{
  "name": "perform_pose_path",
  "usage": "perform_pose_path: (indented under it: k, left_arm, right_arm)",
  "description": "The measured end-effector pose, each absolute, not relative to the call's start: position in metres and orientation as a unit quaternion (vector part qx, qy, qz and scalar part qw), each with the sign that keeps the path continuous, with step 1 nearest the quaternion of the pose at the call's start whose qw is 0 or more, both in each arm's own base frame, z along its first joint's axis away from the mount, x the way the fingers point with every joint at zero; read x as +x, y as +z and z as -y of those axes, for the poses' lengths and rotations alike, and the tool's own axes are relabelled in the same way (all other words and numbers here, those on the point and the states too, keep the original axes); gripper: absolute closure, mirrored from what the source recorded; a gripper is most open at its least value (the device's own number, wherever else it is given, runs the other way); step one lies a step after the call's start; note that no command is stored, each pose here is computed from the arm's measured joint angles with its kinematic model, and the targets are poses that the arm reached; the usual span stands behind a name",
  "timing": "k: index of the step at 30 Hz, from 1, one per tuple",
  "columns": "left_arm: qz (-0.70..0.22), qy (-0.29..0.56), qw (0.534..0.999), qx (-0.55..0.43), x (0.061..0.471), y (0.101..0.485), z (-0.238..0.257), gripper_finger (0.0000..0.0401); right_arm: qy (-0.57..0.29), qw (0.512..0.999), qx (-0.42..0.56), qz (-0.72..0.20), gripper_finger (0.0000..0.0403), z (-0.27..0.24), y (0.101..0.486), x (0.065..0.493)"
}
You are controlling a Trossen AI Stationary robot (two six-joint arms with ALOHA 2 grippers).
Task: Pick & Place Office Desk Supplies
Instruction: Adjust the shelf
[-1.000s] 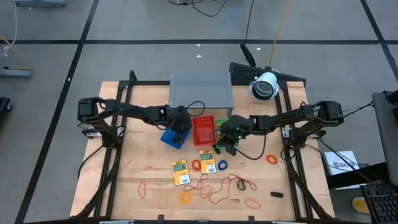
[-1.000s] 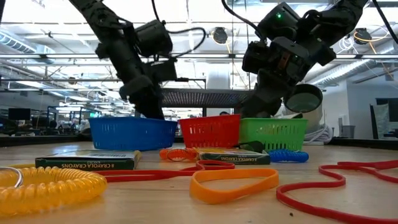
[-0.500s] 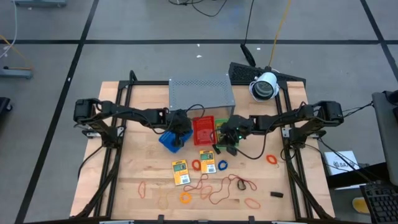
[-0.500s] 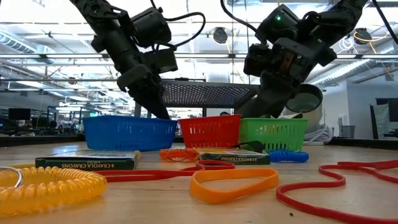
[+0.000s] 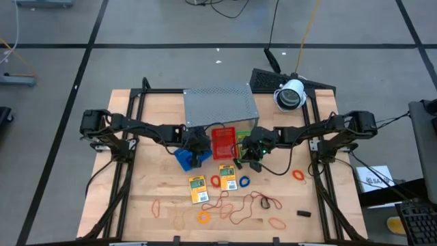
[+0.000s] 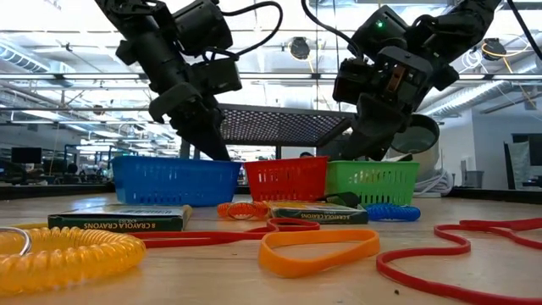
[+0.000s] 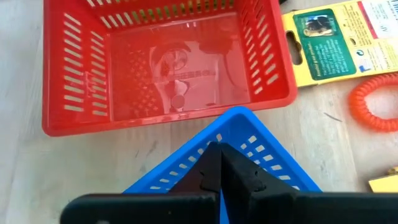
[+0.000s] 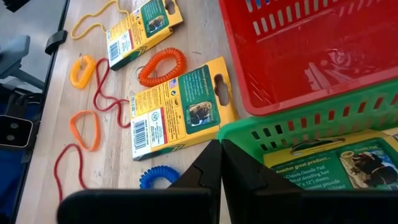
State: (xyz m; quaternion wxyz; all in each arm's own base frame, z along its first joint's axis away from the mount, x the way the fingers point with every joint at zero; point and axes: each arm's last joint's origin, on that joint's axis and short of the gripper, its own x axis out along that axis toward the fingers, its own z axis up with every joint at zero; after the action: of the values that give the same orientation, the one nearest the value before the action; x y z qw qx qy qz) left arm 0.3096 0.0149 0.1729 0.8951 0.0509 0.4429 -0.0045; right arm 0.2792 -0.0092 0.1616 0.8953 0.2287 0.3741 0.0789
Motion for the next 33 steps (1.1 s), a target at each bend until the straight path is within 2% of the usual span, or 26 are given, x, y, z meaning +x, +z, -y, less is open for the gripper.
perform_pose_path:
  k: [8,12,26,33]
  left_arm:
    - [-0.439,-0.012,0.897,0.052,0.3104,0.1734,-0.0087,0.0398]
    - [-0.437,-0.05,0.897,0.04,0.3104,0.1737,-0.0061,0.0399]
    - [-0.433,-0.102,0.895,-0.022,0.3094,0.1741,-0.0105,0.0399]
    - [-0.427,-0.106,0.898,-0.023,0.3103,0.1749,-0.0103,0.0399]
  right_arm:
    - [0.079,0.895,0.229,-0.374,0.0403,0.0092,0.1616,0.2792]
    - [0.079,0.895,0.229,-0.375,0.0403,0.0092,0.1616,0.2791]
    - [0.078,0.894,0.233,-0.375,0.0403,0.0091,0.1616,0.279]
    - [0.078,0.894,0.233,-0.375,0.0403,0.0091,0.1616,0.279]
